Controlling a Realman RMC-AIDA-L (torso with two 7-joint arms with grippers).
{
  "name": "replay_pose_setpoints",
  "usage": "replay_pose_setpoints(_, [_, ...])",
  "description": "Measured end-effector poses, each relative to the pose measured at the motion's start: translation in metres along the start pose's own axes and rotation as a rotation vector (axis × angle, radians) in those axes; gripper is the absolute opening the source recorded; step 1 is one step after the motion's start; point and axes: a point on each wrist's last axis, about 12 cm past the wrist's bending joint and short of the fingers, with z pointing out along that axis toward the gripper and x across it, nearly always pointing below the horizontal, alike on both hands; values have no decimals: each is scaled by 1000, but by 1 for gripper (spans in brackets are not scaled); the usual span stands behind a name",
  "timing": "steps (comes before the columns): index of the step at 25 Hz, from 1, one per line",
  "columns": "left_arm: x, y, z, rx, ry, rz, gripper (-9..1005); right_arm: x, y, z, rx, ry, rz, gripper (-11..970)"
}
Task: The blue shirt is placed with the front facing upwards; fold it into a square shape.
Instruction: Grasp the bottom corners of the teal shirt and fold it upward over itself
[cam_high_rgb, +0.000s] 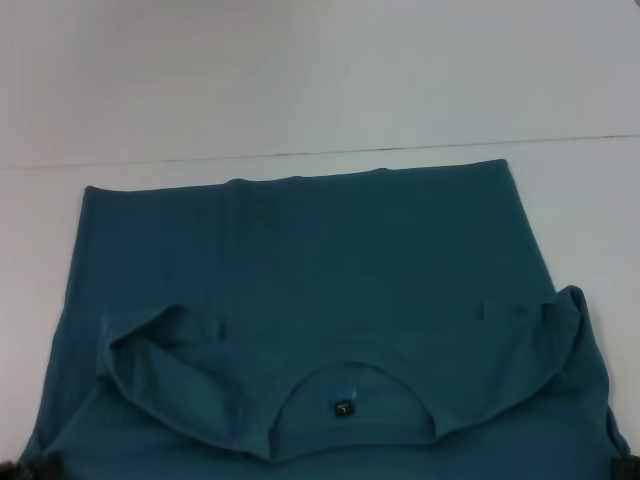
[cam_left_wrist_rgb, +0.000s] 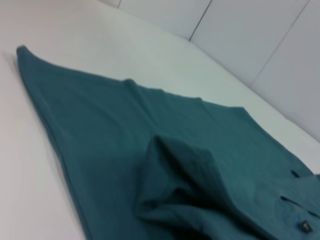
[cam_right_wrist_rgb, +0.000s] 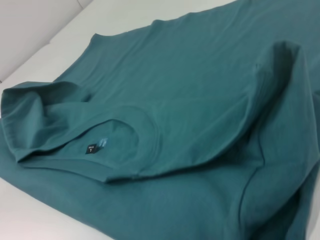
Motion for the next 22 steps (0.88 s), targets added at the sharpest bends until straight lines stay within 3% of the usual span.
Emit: replay_pose_setpoints(22, [-25, 0, -1, 49, -115, 47, 40, -28, 7, -1, -101, -100, -62, 41])
